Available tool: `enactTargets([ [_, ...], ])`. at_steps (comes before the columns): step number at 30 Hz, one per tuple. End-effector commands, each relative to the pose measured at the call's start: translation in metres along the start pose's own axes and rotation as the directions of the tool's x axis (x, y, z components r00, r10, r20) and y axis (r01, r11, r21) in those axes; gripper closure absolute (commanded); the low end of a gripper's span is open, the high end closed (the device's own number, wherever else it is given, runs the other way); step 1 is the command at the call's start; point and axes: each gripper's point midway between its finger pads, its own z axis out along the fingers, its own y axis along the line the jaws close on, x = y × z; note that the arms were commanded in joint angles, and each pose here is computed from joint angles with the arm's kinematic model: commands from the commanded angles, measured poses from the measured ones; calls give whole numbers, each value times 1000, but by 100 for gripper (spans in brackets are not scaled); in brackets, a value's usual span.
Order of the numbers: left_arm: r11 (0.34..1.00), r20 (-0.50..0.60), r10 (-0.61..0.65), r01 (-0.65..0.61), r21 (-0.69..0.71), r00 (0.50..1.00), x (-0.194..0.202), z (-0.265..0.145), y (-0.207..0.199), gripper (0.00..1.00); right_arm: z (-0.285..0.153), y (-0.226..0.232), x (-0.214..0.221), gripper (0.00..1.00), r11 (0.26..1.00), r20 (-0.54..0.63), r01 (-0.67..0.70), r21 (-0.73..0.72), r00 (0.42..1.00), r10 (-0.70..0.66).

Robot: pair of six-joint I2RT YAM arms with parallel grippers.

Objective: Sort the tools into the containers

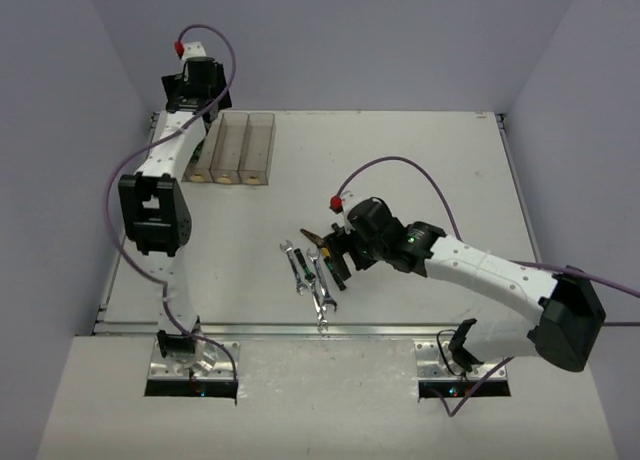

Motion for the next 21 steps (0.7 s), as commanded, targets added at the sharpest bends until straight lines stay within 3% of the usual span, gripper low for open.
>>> enactTargets([
  [1,876,-3,-386,368,313,922,-40,-162,-14,0,37,3,-41,35,996,4,81,31,997,-81],
  [3,787,-31,-488,455,417,872,-27,-215,-5,0,52,2,-43,40,996,-24,74,54,997,-73],
  [6,704,-115,-509,489,515,853,47,-256,0,0,69,27,-47,44,999,-69,18,-39,997,-21],
  [8,693,-138,-473,464,552,870,81,-276,9,0,85,37,-38,46,999,-121,-16,-32,993,13],
  [17,832,-53,-295,284,476,954,140,-296,65,0,122,52,-20,56,998,-196,-42,-37,980,34],
  [21,841,-52,-284,275,466,957,147,-296,69,0,132,50,-16,59,999,-210,-37,-11,977,34],
])
